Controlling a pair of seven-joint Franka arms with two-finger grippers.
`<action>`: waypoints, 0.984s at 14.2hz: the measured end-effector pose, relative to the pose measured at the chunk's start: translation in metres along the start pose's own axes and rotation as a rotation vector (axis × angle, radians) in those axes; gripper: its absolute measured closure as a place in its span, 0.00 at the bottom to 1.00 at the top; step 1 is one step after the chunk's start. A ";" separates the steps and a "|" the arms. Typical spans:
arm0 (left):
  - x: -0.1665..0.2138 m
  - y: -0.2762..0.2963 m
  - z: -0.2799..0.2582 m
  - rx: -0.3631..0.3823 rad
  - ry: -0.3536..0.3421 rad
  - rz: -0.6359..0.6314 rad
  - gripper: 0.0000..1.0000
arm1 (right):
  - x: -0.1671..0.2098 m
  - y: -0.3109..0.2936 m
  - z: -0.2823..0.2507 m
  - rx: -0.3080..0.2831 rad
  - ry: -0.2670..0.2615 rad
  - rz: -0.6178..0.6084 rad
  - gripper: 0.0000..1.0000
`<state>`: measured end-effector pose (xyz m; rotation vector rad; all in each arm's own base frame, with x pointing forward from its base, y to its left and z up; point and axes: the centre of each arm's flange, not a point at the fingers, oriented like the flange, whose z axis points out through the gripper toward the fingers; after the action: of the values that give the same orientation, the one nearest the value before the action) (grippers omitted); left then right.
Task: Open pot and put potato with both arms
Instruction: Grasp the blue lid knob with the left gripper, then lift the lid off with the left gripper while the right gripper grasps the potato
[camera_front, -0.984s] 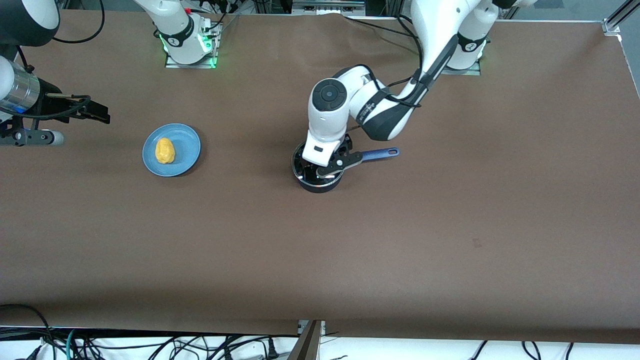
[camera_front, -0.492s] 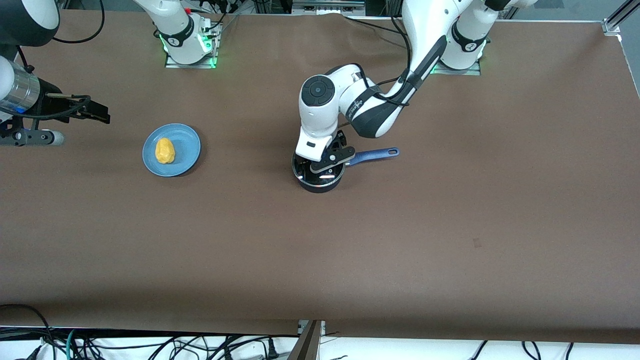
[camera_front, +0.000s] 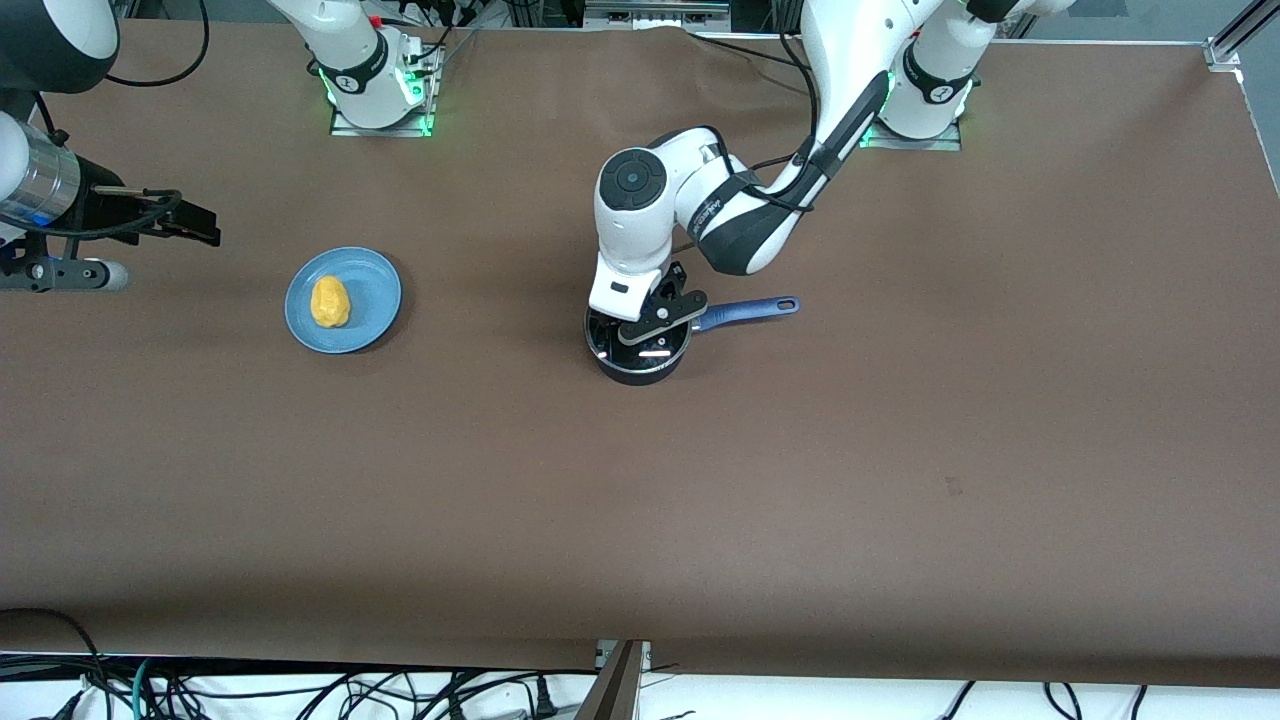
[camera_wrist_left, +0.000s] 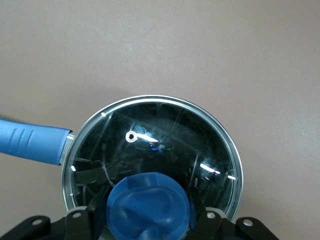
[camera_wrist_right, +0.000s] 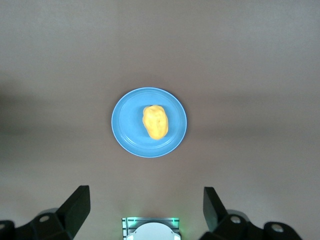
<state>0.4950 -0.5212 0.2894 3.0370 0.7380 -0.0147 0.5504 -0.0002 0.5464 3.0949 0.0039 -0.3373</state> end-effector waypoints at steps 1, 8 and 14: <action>0.000 0.000 0.000 0.000 0.000 0.000 0.33 | 0.000 0.002 0.000 0.001 -0.002 0.002 0.00; 0.017 -0.001 -0.028 -0.033 0.017 0.005 0.33 | 0.004 0.004 0.022 0.001 -0.009 0.001 0.00; 0.164 -0.090 -0.089 -0.008 0.033 0.259 0.33 | 0.016 0.000 0.128 0.002 0.055 -0.007 0.00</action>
<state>0.6000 -0.3643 0.3755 3.1058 0.3407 0.0415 0.5383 -0.0040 0.4178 3.1061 0.0154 -0.2519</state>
